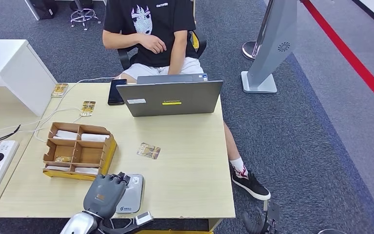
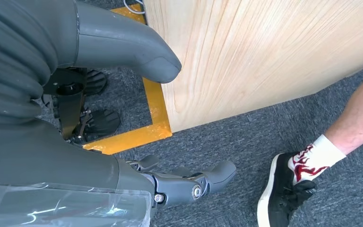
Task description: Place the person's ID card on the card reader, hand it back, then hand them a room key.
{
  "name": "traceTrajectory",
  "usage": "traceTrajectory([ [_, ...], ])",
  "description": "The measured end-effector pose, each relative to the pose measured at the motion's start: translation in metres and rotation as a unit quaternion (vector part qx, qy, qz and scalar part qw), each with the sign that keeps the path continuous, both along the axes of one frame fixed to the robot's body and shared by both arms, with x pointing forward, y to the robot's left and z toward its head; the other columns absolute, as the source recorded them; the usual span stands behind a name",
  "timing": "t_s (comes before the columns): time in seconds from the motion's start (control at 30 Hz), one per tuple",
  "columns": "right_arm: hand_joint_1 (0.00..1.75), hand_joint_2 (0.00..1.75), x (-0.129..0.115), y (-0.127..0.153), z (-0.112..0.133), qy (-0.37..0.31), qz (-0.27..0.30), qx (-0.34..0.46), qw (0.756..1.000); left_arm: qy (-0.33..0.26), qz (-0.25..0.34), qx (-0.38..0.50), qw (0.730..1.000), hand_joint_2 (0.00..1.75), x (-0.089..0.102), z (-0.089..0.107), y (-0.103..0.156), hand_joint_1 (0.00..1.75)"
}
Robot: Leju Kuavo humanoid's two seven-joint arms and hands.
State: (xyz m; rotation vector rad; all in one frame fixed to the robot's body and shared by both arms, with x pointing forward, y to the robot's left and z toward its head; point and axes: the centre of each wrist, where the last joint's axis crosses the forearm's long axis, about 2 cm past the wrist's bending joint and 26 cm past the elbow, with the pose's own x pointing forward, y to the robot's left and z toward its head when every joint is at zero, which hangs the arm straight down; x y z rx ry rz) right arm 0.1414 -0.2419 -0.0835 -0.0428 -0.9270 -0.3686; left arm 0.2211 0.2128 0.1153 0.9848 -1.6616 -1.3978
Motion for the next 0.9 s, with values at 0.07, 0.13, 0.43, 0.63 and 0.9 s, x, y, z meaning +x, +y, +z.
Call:
traceTrajectory([
  [0.07, 0.00, 1.75, 0.000, 0.000, 0.000, 0.000, 0.000, 0.000, 1.000, 0.001, 0.000, 0.000, 1.000, 1.75, 0.000, -0.001, 0.000, 1.75],
  [0.13, 0.00, 1.75, 0.000, 0.000, 0.000, 0.000, 0.000, 0.000, 1.000, 0.005, 0.000, 0.000, 1.000, 1.75, 0.000, -0.001, 0.000, 1.75],
  [0.43, 0.00, 1.75, 0.000, 0.000, 0.000, -0.001, 0.003, -0.001, 1.000, 0.052, 0.001, 0.000, 0.999, 1.75, -0.001, -0.013, 0.001, 1.75],
  [0.63, 0.00, 1.75, 0.000, 0.000, 0.000, -0.001, 0.004, 0.000, 1.000, 0.061, 0.003, -0.001, 0.998, 1.75, -0.001, -0.017, 0.001, 1.75],
  [0.9, 0.00, 1.75, 0.000, 0.000, 0.000, -0.001, 0.004, 0.000, 1.000, 0.064, 0.003, -0.002, 0.998, 1.75, -0.001, -0.017, 0.001, 1.75],
])
